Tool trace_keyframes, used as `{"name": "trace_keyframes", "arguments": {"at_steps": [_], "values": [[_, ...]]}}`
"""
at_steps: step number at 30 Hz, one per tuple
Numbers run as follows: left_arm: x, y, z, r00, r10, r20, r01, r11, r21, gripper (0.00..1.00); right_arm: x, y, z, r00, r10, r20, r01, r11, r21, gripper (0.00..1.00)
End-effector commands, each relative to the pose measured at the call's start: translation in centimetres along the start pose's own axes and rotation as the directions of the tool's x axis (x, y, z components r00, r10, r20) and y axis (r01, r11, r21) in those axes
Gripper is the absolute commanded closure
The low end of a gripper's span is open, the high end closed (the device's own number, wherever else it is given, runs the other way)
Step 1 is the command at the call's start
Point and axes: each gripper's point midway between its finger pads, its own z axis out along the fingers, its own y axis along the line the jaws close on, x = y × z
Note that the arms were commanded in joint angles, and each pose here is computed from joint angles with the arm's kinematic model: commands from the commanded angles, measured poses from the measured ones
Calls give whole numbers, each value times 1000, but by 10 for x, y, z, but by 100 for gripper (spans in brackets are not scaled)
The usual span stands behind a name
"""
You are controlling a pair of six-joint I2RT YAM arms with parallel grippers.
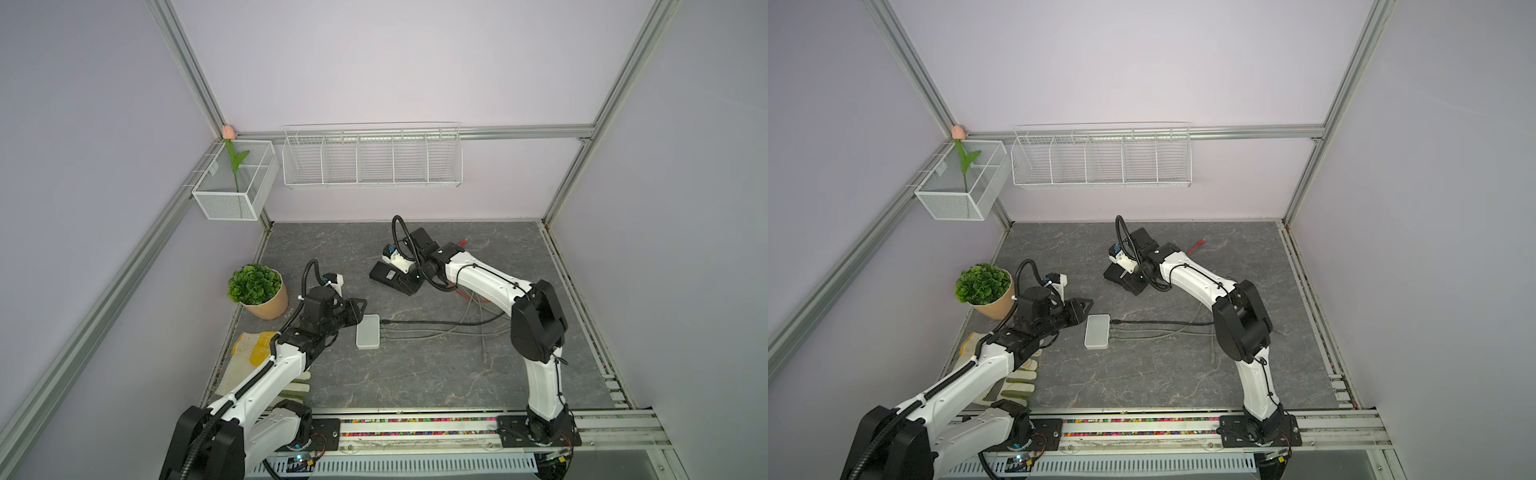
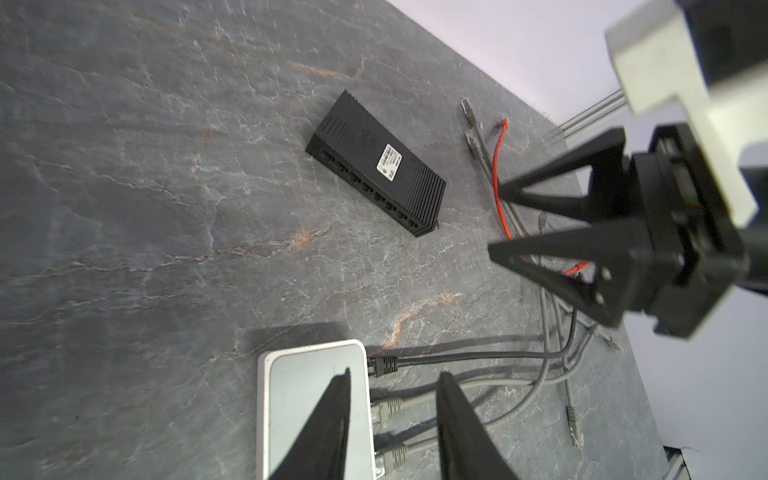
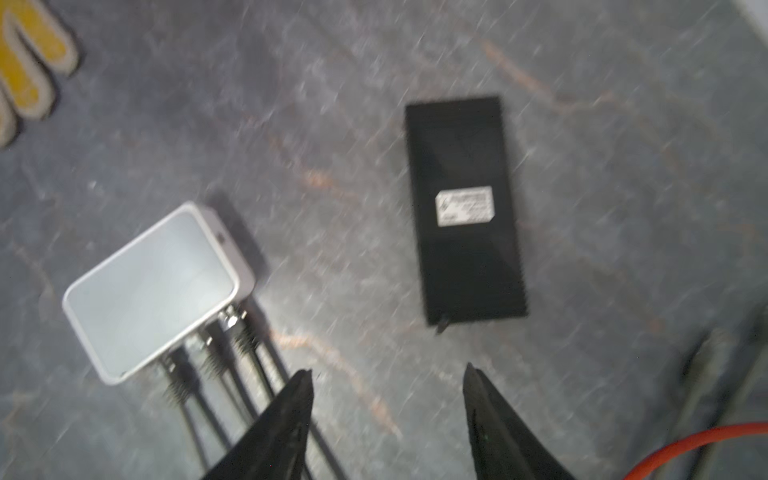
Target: Insert the plug into the switch port
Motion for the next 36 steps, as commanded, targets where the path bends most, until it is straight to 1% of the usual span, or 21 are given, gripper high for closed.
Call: {"name": "trace_keyframes", "arguments": {"at_steps": [1,4,6,10,13,15,18,24,26,29,32,36], "values": [[-11,12,-8,998,4,59,-1,998,-56,63,34,-8,26,983,17,-180,-15,1000,13,39],[-35,15,-1,995,-5,101,10,998,-55,62,38,-8,31,984,37,-177,-34,999,21,40],[-51,13,15,997,6,81,-2,998,-57,63,41,-9,31,986,51,-158,-44,998,42,39],[-89,-2,58,998,58,40,-57,998,-37,63,52,-21,27,984,95,-153,-79,991,108,37],[-111,-16,94,996,83,-14,-83,996,13,63,60,-23,30,981,130,-146,-116,988,98,37],[-117,-18,122,993,98,-72,-96,995,29,63,64,-23,34,980,145,-138,-134,987,84,36],[-115,-12,161,980,119,-159,-118,993,17,63,64,-24,39,979,161,-125,-152,986,75,36],[-111,-19,215,962,161,-221,-157,987,33,63,61,-23,49,977,188,-103,-185,982,43,36],[-103,-17,234,951,164,-262,-161,986,33,63,61,-24,51,976,197,-95,-194,980,36,36],[-97,-19,254,942,171,-288,-165,985,45,63,59,-27,53,973,214,-82,-211,977,36,36],[-96,-19,266,939,173,-298,-169,985,39,62,58,-36,55,970,235,-67,-232,971,55,36],[-85,-12,275,930,153,-335,-154,988,22,62,59,-54,58,954,296,-51,-291,953,87,36]]}}
